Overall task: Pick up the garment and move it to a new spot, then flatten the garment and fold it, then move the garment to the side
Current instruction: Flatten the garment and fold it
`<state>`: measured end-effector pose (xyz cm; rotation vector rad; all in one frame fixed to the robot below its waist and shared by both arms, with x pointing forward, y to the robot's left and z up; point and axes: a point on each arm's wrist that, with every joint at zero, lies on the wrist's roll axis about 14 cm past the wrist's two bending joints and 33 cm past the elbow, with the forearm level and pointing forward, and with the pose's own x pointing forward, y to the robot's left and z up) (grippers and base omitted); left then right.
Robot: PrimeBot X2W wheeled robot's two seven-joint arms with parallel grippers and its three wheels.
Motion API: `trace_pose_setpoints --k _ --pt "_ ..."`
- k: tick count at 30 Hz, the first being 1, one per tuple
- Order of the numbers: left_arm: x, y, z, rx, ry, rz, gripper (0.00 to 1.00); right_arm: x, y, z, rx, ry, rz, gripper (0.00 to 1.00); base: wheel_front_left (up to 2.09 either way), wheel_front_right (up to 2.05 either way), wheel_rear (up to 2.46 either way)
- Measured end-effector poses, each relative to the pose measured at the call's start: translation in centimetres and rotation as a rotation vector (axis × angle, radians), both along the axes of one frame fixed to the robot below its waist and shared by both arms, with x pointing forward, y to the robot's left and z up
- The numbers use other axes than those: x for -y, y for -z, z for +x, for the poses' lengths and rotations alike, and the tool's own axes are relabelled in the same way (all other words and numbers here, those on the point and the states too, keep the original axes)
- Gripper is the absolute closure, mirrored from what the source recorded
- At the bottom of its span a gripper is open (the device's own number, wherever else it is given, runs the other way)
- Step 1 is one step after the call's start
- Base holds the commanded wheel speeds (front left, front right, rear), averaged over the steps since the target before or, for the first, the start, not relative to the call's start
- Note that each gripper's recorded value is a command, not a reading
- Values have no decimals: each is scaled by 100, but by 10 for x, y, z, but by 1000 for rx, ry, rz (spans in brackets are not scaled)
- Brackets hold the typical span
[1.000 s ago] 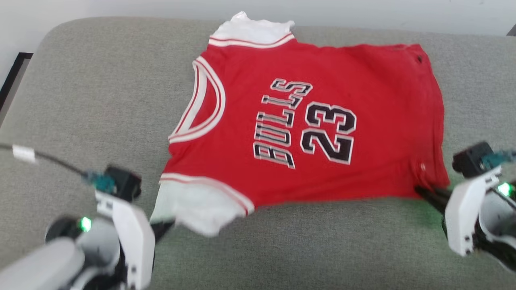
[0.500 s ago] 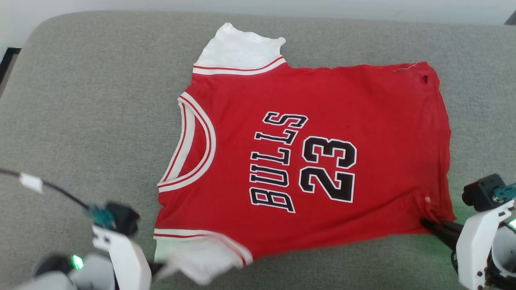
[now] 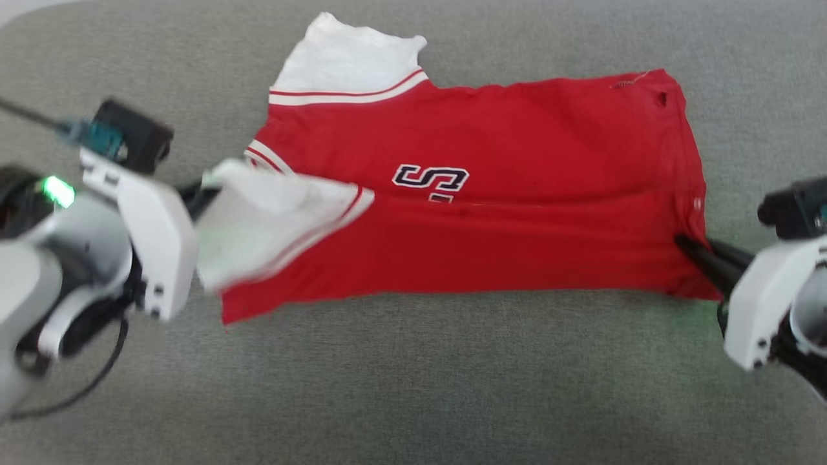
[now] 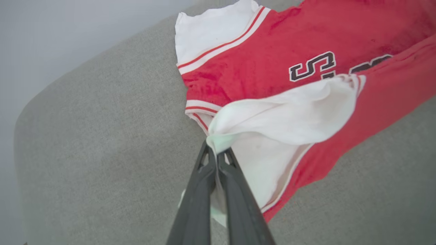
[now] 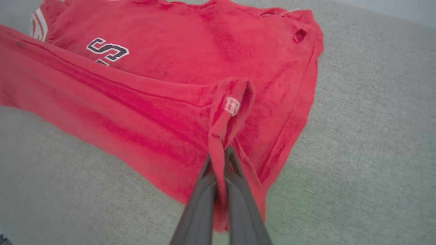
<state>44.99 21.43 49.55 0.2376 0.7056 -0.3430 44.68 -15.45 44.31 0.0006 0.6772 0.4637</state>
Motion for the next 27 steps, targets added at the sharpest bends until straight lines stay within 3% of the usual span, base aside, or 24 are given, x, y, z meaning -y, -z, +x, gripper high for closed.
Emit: trace_pose_setpoints --k 8,18,19,20,21,22,23,24,27 --pt "10 39 47 -51 35 14 100 3 20 35 -15 36 -35 100 0 0 0" --pt "7 112 47 -272 -38 -18 100 -3 62 45 -139 45 -56 100 0 0 0" --pt "6 114 47 -285 -49 -27 100 -5 62 46 -139 41 -56 97 0 0 0" --pt "6 115 48 -290 -57 -33 100 -5 64 46 -148 40 -61 85 0 0 0" --pt "6 115 50 -287 -64 -35 95 -4 66 46 -158 38 -70 65 0 0 0" --pt "6 115 51 -284 -67 -37 70 -4 65 46 -160 33 -76 33 0 0 0" --pt "5 115 51 -283 -68 -37 33 -4 65 47 -161 36 -72 0 0 0 0" --pt "5 113 52 -278 -74 -40 0 -5 63 47 -161 38 -67 0 0 0 0" --pt "3 109 52 -268 -79 -42 0 -6 58 47 -142 30 -71 0 0 0 0"
